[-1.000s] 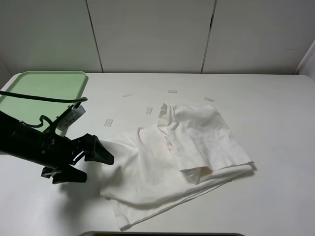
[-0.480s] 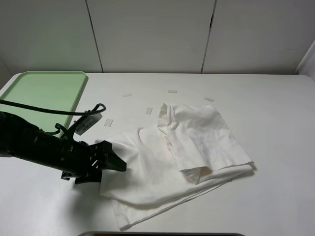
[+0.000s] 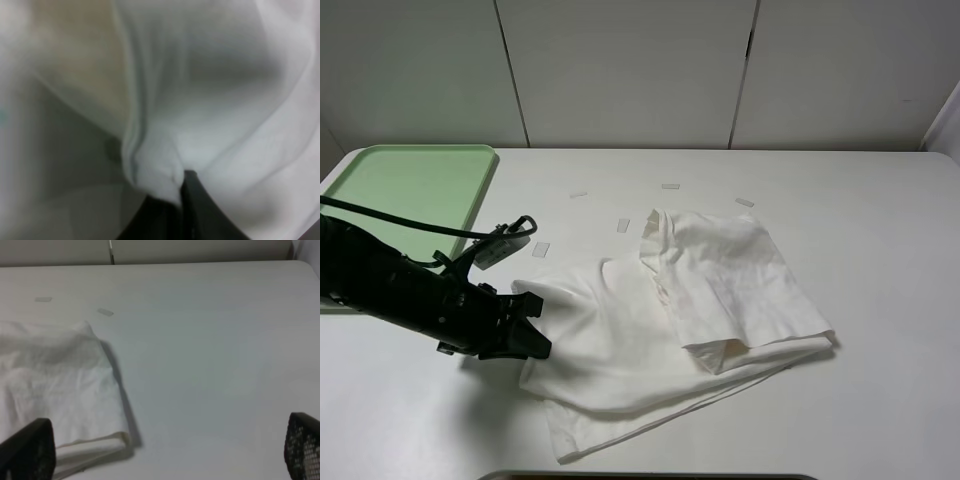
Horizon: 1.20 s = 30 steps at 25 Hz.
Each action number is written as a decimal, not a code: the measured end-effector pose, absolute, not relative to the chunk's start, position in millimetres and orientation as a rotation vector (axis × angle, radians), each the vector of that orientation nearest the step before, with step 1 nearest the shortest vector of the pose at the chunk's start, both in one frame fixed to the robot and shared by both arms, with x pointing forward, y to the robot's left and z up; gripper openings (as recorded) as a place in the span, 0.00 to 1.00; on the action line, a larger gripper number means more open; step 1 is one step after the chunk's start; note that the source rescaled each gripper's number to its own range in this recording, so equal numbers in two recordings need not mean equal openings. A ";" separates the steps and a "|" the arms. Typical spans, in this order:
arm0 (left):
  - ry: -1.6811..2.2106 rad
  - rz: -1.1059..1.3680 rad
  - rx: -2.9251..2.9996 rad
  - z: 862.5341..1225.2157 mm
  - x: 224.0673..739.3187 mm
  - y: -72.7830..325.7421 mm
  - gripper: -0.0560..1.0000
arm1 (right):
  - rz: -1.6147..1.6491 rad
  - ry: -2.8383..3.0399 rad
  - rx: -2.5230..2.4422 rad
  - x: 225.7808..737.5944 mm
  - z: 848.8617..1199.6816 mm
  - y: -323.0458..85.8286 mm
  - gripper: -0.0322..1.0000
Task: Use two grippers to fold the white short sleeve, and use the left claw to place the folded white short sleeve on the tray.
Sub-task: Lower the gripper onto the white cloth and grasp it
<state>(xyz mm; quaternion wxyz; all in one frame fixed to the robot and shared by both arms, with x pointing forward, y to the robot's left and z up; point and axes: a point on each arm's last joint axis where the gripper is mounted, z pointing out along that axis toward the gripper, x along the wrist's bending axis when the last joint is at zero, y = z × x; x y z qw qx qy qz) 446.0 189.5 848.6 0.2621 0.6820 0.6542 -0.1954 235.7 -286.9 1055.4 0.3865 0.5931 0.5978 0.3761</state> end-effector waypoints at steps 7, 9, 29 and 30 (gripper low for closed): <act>1.792 -0.550 2.063 862.6 480.1 210.6 0.06 | 0.957 1.522 1.510 235.7 1055.4 -286.9 1.00; 1.782 -0.520 2.177 872.1 494.9 216.6 0.06 | 0.957 1.522 1.510 235.7 1055.4 -286.9 1.00; 1.807 -0.165 2.577 947.6 565.7 232.3 0.06 | 0.957 1.522 1.510 235.7 1055.4 -286.9 1.00; 1.807 -0.164 2.576 947.6 565.7 232.3 0.06 | 0.957 1.522 1.510 235.7 1055.4 -286.9 1.00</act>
